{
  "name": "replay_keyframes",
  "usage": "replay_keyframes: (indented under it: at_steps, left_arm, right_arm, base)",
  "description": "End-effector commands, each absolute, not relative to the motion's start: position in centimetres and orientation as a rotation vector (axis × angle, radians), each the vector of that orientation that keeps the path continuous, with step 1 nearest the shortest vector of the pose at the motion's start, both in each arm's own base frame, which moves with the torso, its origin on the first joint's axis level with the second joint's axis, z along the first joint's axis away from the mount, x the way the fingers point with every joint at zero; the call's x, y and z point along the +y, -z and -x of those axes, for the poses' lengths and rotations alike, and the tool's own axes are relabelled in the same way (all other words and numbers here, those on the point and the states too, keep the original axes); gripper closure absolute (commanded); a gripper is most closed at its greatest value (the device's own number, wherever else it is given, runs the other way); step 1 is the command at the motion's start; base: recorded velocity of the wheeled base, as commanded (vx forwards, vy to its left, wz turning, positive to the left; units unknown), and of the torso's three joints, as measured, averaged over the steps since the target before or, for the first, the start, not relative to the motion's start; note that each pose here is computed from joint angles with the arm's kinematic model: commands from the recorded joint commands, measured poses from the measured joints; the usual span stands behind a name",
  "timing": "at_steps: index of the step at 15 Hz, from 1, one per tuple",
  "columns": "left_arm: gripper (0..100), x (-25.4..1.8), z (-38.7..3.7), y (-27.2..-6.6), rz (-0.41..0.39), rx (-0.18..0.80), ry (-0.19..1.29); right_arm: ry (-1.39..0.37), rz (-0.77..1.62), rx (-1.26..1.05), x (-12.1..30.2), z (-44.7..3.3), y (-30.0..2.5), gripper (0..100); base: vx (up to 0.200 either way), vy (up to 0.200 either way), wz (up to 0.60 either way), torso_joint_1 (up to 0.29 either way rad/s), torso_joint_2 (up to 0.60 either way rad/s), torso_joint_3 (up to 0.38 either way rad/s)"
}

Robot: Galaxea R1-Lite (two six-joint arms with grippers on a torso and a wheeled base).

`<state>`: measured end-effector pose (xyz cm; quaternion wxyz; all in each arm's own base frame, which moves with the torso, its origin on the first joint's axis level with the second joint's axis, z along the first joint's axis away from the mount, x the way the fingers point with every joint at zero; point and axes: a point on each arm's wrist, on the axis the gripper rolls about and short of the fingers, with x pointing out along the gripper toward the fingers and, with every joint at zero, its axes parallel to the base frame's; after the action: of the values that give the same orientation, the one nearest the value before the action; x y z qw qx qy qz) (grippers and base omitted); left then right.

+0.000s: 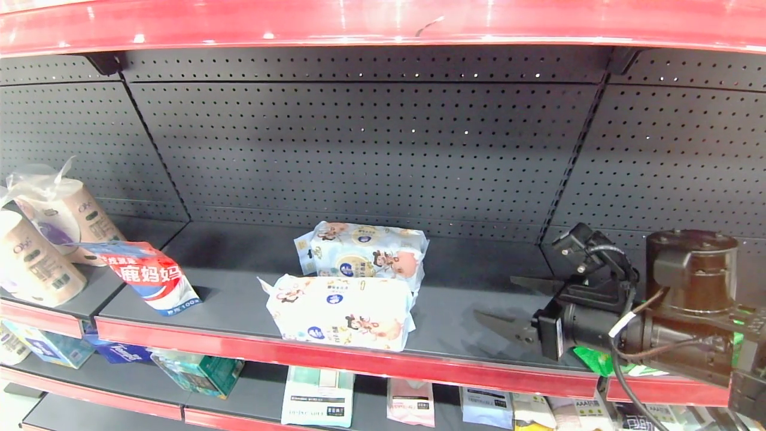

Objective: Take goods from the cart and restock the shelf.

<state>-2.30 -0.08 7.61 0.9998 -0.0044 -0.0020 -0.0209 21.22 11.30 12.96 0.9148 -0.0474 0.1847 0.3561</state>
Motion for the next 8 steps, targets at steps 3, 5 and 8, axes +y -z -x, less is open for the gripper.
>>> replay_keyframes:
  at_steps: [3,5,8]
  left_arm:
    - [0,-0.1,2.3,-7.6,0.009,-0.003,0.041]
    - [0,-0.1,2.3,-7.6,0.009,-0.003,0.041]
    - [0,-0.1,2.3,-7.6,0.009,-0.003,0.041]
  right_arm:
    - [-0.836,0.139,0.367,12.9,-19.5,-12.1,0]
    - [-0.885,0.161,0.374,14.1,-19.3,-11.4,0]
    - [-0.907,0.213,0.375,15.3,-20.4,-10.2,0]
  base:
    - [0.0,0.0,0.0,0.0,0.0,0.0]
    - [0.0,0.0,0.0,0.0,0.0,0.0]
    - [0.0,0.0,0.0,0.0,0.0,0.0]
